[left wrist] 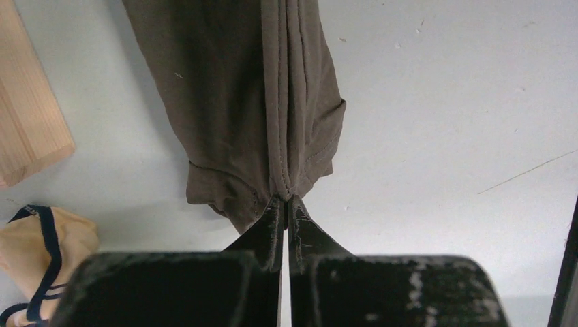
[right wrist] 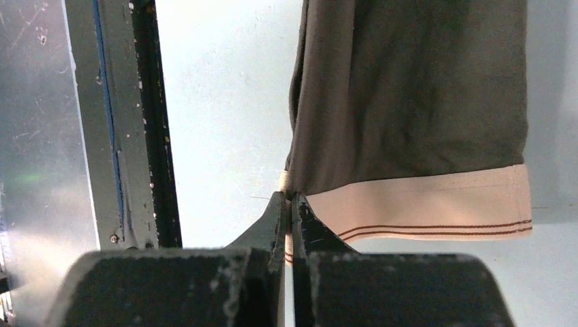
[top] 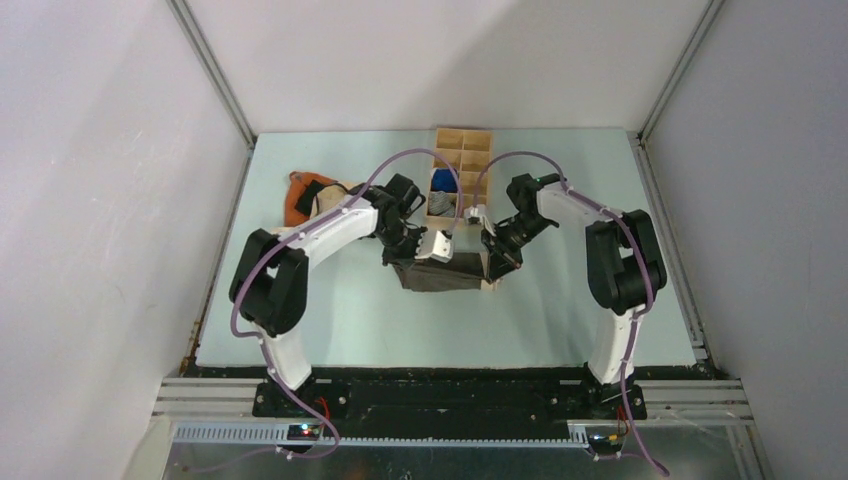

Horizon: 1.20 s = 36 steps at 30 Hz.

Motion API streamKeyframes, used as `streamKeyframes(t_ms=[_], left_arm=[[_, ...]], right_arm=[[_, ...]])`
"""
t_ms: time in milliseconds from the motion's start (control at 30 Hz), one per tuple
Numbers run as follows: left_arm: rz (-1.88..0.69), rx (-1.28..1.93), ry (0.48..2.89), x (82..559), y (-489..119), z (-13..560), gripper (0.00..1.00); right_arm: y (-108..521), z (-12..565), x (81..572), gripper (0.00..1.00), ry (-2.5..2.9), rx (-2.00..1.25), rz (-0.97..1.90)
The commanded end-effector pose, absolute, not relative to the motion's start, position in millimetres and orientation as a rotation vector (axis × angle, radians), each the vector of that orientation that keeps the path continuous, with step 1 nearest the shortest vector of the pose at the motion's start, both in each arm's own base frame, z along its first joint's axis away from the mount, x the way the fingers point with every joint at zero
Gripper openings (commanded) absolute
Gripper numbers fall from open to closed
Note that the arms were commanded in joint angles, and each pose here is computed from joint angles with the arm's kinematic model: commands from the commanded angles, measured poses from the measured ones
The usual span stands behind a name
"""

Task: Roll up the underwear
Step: Fold the underwear at the center of the board.

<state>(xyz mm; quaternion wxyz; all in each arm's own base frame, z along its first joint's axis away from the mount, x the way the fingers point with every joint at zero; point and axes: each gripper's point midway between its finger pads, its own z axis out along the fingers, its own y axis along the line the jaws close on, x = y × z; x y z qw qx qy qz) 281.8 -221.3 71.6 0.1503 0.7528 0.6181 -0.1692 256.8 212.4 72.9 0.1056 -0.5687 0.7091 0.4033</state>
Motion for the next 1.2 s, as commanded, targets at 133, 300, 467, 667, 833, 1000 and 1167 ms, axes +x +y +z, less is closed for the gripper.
streamKeyframes(t_ms=[133, 300, 467, 667, 833, 1000, 1167], left_arm=[[-0.603, 2.146, 1.771, 261, -217, 95, 0.00], [-0.754, 2.155, 1.748, 200, -217, 92, 0.00], [-0.825, 2.122, 1.835, 174, -210, 83, 0.00], [-0.696, 2.140, 1.874, 208, -205, 78, 0.00], [-0.607, 2.134, 1.868, 241, -206, 81, 0.00], [-0.579, 2.141, 1.886, 262, -210, 82, 0.00], [-0.538, 2.141, 1.916, 281, -214, 78, 0.00]], right_arm=[[217, 96, 235, 0.00, 2.121, -1.663, 1.265], [222, 97, 175, 0.00, 2.130, -1.726, 1.405], [223, 100, 151, 0.00, 2.117, -1.765, 1.453], [215, 90, 171, 0.00, 2.192, -1.697, 1.445], [210, 87, 193, 0.00, 2.242, -1.614, 1.449], [213, 86, 207, 0.00, 2.288, -1.527, 1.507], [215, 90, 228, 0.00, 2.309, -1.481, 1.519]])
